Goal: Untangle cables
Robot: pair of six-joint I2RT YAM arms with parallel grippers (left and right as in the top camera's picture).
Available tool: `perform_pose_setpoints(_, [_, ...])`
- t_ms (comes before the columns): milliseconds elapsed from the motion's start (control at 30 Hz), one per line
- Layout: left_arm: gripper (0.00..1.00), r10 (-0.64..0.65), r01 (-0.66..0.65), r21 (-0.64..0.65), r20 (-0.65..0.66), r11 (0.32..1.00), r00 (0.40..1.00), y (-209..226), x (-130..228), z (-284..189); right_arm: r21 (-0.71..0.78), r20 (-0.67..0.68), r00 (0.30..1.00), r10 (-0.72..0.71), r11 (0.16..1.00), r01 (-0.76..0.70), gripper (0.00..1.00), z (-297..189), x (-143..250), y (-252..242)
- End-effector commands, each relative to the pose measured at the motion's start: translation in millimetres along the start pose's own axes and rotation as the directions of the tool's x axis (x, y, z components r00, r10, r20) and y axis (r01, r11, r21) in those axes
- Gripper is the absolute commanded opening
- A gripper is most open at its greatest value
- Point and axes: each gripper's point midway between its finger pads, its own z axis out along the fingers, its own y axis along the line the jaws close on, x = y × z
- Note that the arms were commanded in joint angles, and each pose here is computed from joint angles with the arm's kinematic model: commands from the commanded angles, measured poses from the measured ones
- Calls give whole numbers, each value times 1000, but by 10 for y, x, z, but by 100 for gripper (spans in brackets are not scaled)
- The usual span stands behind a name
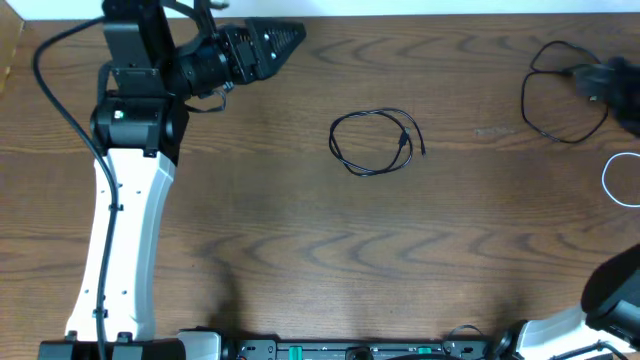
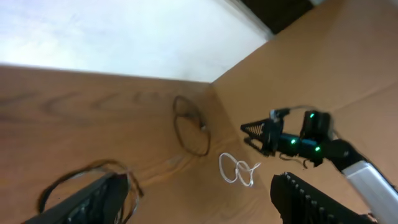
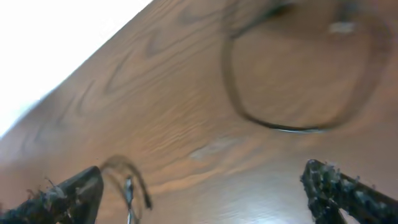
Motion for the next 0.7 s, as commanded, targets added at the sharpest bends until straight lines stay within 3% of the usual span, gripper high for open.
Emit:
perform_pose_setpoints(0, [79, -41, 42, -148, 8, 988, 999, 376, 99, 32, -65, -101, 986, -133, 990, 127, 86, 337, 316, 451])
perform_pose_setpoints(233, [79, -62, 51, -380, -17, 924, 998, 893, 320, -55, -169, -351, 891, -287, 956, 241, 71, 1139, 1284, 1109])
perform_pose_setpoints(333, [79, -84, 66, -413, -25, 908, 996, 962, 371, -78, -193, -415, 854, -313, 948, 254, 57, 1320, 1573, 1210])
perform_pose_setpoints(400, [79, -93, 72, -416, -31, 906, 995, 971, 395, -81, -208, -466, 822, -327, 944, 257, 42, 1448, 1802, 1257])
perform_pose_setpoints(500, [79, -95, 73, -417, -32, 906, 995, 973, 400, -82, -230, -513, 789, -338, 940, 254, 36, 1567, 2030, 1302])
perform_pose_setpoints(667, [79, -96, 74, -417, -32, 906, 995, 973, 401, -82, -260, -563, 746, -355, 933, 248, 37, 1678, 2294, 1353])
